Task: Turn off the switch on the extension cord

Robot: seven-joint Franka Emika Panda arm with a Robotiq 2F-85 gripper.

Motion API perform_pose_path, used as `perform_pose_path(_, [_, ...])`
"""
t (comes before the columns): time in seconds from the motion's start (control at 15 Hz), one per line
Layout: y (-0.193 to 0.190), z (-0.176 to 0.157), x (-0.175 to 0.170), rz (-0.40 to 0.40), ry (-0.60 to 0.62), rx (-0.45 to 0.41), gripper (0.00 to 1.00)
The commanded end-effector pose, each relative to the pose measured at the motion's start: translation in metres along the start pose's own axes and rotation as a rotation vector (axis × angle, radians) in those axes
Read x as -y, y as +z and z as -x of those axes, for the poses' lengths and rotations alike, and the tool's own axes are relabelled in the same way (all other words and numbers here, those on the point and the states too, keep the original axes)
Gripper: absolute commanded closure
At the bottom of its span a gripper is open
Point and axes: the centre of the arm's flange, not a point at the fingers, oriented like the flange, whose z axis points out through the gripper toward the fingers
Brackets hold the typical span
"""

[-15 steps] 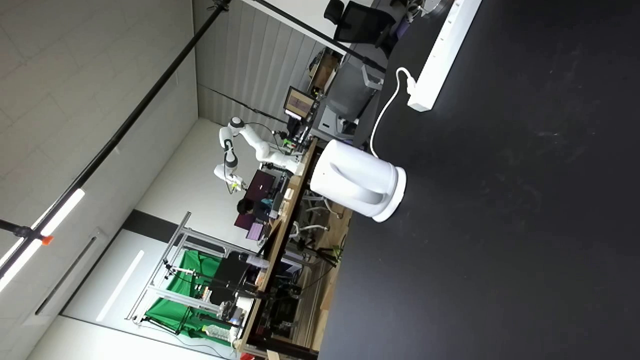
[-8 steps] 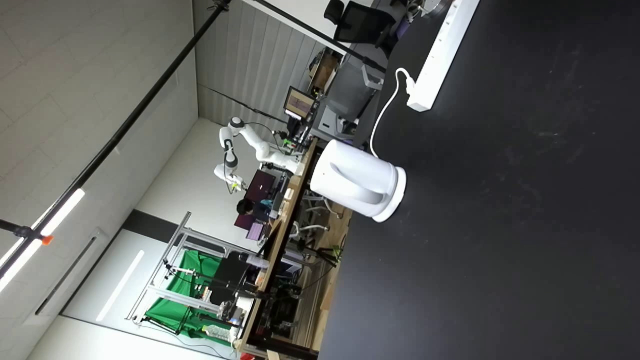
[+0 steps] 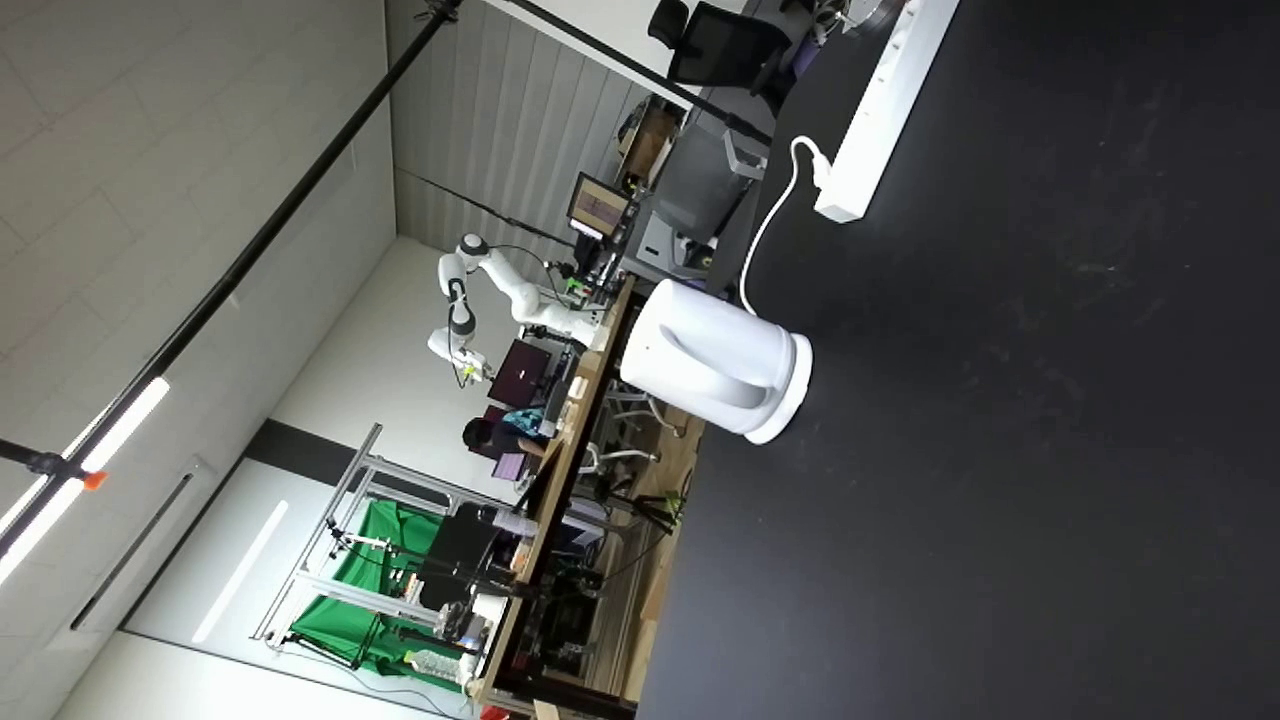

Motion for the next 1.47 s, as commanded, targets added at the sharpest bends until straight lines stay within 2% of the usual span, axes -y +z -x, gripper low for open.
perform_pose_path(0.0, [0.032, 0.010, 0.024, 0.010, -0.031, 0.011, 1.00])
perform_pose_path(0.67, [0.055, -0.008, -0.016, -0.226, -0.027, 0.162, 1.00])
perform_pose_path(1.0, [0.060, -0.012, -0.031, -0.331, -0.014, 0.202, 1.00])
perform_pose_path(1.2, [0.052, -0.015, -0.035, -0.362, -0.001, 0.213, 1.00])
perform_pose_path(1.4, [0.019, -0.021, -0.035, -0.351, 0.026, 0.204, 1.00])
